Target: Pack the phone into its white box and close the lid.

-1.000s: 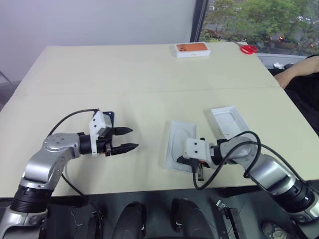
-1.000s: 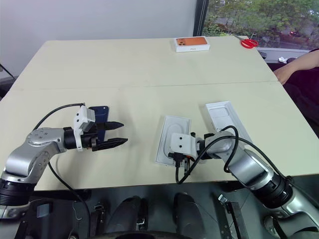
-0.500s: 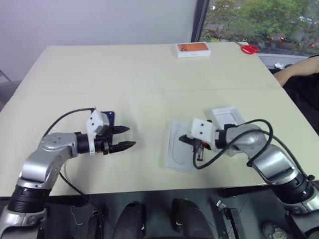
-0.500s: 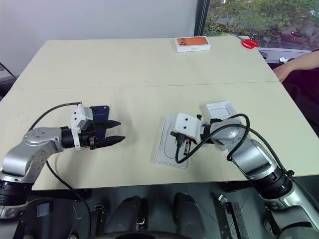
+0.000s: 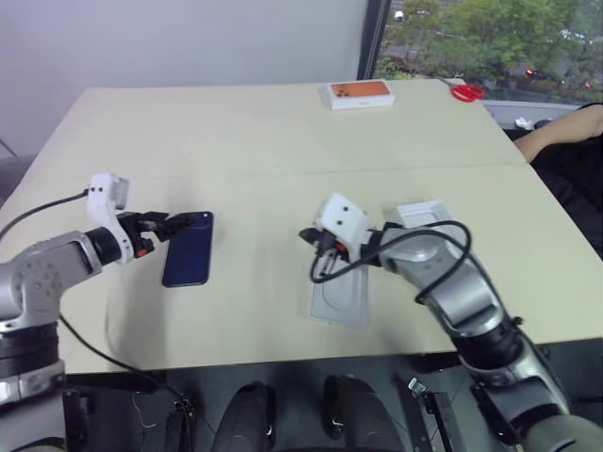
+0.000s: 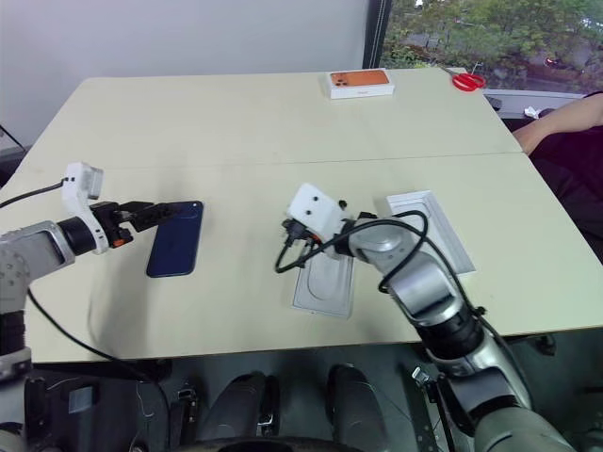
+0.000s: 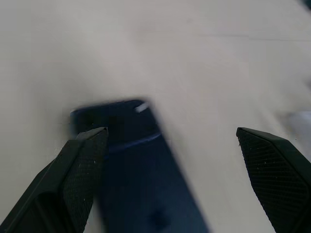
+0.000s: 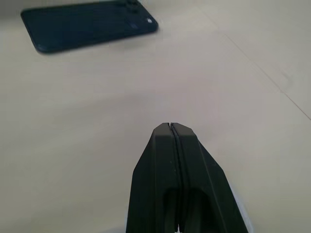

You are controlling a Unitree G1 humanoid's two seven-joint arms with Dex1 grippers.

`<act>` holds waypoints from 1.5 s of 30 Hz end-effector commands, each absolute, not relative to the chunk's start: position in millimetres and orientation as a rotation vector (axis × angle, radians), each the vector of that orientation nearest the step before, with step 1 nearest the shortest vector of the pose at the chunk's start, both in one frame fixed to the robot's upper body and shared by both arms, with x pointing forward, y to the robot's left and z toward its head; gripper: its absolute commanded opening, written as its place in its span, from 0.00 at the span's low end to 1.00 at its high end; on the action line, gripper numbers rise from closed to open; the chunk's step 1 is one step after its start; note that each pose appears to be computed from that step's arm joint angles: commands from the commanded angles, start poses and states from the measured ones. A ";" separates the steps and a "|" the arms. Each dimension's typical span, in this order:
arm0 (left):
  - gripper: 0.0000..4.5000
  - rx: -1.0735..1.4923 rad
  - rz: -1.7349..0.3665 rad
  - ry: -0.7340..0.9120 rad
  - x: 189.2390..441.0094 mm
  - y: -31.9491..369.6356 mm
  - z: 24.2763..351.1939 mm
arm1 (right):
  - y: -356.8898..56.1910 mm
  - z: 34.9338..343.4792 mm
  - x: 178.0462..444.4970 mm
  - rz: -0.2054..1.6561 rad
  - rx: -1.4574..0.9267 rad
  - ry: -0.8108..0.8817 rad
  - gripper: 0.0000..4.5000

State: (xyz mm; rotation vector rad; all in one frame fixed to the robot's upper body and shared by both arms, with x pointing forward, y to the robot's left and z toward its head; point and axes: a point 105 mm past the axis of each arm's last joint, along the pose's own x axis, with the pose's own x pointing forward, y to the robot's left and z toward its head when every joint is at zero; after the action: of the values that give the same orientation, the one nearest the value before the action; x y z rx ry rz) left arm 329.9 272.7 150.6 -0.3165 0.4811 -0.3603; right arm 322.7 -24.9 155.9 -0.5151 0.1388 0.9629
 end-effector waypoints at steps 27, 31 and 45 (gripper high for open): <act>0.99 -0.580 -0.581 0.871 304.3 194.3 98.3 | 78.6 114.9 321.9 1.152 -0.499 0.280 0.00; 0.99 -0.607 -0.578 0.872 304.3 189.7 93.7 | 75.4 114.3 323.9 1.139 -0.500 0.282 0.00; 0.59 -0.690 -0.566 0.839 308.1 198.5 99.4 | 69.2 112.0 326.4 1.125 -0.505 0.285 0.00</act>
State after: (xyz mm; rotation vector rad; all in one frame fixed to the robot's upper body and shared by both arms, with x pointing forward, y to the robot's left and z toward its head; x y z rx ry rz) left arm 316.5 210.1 109.6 -0.6566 0.7608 -0.5140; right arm 328.0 62.7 97.3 -0.5190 0.3551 1.1075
